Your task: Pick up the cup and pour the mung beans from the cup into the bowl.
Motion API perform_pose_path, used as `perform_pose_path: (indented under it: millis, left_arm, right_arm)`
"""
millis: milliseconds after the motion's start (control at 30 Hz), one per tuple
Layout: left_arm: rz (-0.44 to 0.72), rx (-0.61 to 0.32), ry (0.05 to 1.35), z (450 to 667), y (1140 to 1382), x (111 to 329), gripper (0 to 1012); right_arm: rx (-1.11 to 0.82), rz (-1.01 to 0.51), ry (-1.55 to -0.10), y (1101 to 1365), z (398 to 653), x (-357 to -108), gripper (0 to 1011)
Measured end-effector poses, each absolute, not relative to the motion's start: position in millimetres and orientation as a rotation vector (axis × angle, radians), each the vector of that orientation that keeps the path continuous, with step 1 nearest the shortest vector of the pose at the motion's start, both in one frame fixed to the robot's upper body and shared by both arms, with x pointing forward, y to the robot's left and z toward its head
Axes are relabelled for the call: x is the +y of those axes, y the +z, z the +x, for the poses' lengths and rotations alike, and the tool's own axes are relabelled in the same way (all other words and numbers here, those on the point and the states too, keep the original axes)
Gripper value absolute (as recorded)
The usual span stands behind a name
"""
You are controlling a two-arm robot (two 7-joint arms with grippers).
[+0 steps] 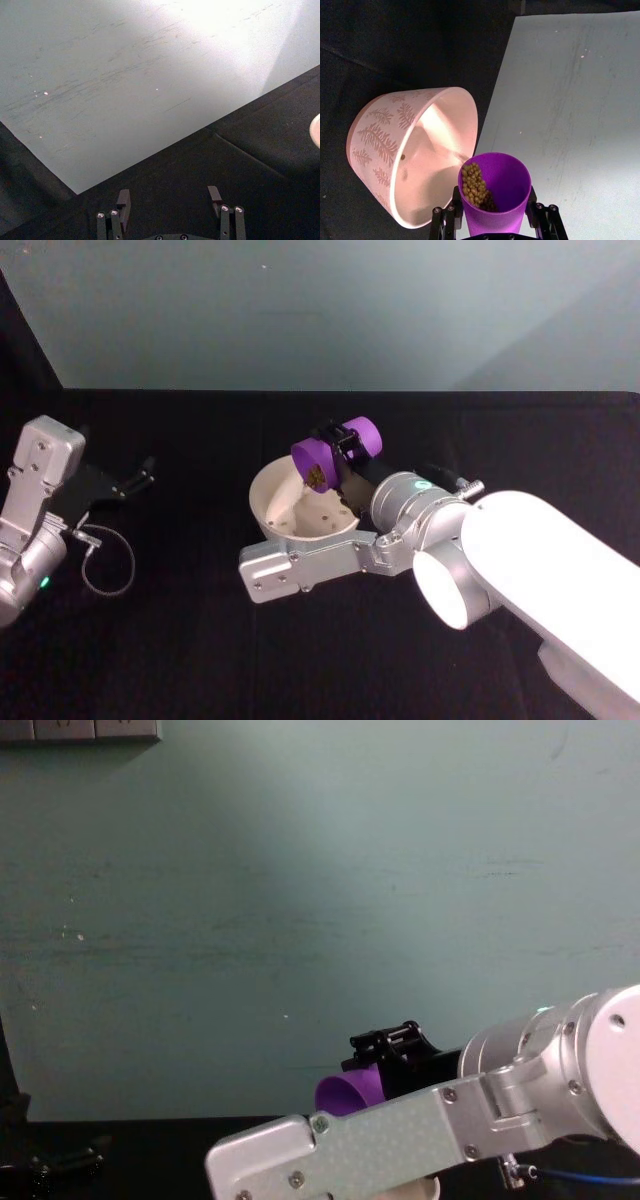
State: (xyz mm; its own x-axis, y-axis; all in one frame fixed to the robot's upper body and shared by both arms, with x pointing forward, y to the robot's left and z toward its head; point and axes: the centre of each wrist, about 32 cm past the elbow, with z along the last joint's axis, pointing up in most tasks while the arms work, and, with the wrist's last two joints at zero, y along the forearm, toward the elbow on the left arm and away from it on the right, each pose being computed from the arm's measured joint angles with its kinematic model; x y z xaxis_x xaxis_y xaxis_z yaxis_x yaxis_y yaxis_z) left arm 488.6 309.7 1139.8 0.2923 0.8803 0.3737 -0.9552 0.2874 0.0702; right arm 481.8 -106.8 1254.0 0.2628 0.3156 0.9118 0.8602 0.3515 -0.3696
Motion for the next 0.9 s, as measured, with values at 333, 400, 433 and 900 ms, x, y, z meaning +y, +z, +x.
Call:
perform_pose_path:
  millis: [333, 400, 433, 900]
  left_arm:
    - [0.304, -0.285, 1.248, 488.6, 1139.8, 309.7, 1000]
    - [0.304, -0.285, 1.248, 488.6, 1139.8, 309.7, 1000]
    - [0.304, -0.285, 1.248, 488.6, 1139.8, 309.7, 1000]
    - [0.304, -0.285, 1.248, 488.6, 1139.8, 309.7, 1000]
  right_arm:
    - [-1.312, -1.217, -0.529, 1253.5, 479.9, -107.2, 726]
    - [-1.313, -1.218, -0.529, 1253.3, 479.7, -107.4, 726]
    - [-1.313, -1.219, -0.529, 1253.1, 479.7, -107.5, 726]
    - [-1.312, -1.222, -0.528, 1251.9, 478.7, -107.9, 726]
